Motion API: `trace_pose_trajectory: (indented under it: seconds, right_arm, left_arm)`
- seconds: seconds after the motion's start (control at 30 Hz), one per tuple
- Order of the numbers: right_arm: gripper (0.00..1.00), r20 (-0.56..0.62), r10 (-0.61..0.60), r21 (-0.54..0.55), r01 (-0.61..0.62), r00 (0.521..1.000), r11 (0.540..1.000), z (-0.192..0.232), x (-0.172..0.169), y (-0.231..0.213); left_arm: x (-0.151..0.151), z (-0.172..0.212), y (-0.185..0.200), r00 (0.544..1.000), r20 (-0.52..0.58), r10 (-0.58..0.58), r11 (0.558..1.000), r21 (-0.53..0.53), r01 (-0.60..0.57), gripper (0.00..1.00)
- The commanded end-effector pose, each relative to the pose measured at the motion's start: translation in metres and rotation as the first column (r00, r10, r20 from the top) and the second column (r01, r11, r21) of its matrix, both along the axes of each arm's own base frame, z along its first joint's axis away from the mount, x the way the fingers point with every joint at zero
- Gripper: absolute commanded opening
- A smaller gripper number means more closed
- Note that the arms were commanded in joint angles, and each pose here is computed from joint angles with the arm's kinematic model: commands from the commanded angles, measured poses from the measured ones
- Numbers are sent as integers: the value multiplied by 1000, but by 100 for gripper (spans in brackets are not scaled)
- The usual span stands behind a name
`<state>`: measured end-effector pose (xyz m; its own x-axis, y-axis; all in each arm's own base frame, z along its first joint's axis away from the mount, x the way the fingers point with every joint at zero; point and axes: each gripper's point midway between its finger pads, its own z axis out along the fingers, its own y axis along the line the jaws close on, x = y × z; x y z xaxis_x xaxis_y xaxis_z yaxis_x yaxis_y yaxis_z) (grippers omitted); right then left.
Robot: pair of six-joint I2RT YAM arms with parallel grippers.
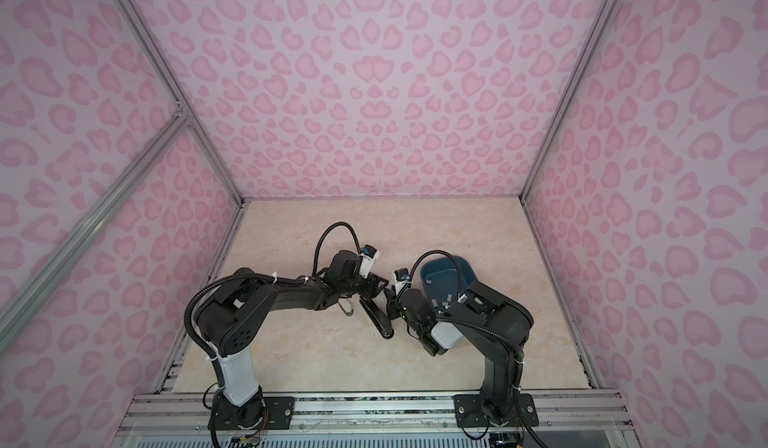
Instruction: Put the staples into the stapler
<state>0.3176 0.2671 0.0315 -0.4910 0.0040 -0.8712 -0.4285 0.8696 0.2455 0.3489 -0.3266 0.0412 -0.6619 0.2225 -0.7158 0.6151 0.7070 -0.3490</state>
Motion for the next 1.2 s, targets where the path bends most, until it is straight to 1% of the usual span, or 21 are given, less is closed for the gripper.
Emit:
trace_pose_trajectory:
  seconds: [0.0, 0.17, 0.33, 0.5, 0.63, 0.73, 0.8, 0.9, 0.97, 1.07, 1.1, 1.13, 1.17]
  right_arm:
    - [23, -276, 12, -155, -57, 961, 986, -65, -39, -20]
    - [25, -275, 7, -129, -45, 962, 991, -39, -25, -6]
    - [29, -264, -14, -156, -28, 964, 987, -11, -8, 2]
    - [31, -250, -7, -151, -32, 968, 988, 4, 0, 8]
    - [35, -227, -9, -142, -24, 974, 990, 20, 6, 10]
    - [42, -212, -13, -138, -17, 977, 990, 33, 13, 11]
    - [47, -189, -22, -129, -3, 982, 992, 47, 17, 10]
    - [56, -131, -47, -108, 33, 990, 994, 79, 23, 2]
    - [59, -101, -70, -92, 61, 992, 994, 101, 26, -7]
    - [59, -70, -85, -77, 79, 994, 994, 125, 27, -20]
    - [58, -66, -84, -71, 80, 994, 994, 129, 26, -22]
    - [54, -63, -81, -75, 76, 995, 994, 130, 25, -23]
    - [52, -69, -54, -87, 48, 996, 995, 127, 23, -20]
  left_arm:
    - [-9, -12, 3, 999, -45, -21, 999, 43, 23, 49]
    - [-8, 2, 1, 999, -24, -23, 999, 22, 24, 50]
    - [-5, 15, -1, 1000, -2, -25, 1000, 14, 25, 52]
    - [-4, 19, 1, 1000, 7, -22, 1000, 18, 21, 52]
    - [0, 25, 3, 1000, 17, -12, 1000, 13, 12, 53]
    - [4, 32, 6, 1000, 20, -2, 1000, -1, 2, 54]
    - [9, 43, 11, 999, 37, 19, 1000, -17, -19, 58]
    - [19, 69, 26, 994, 87, 68, 997, -38, -65, 62]
    - [23, 89, 36, 987, 127, 93, 995, -47, -88, 64]
    - [23, 110, 46, 977, 181, 114, 993, -53, -106, 65]
    - [23, 112, 46, 976, 185, 114, 993, -56, -105, 66]
    - [22, 111, 44, 978, 181, 105, 994, -59, -96, 66]
    - [21, 107, 42, 981, 168, 95, 994, -62, -85, 65]
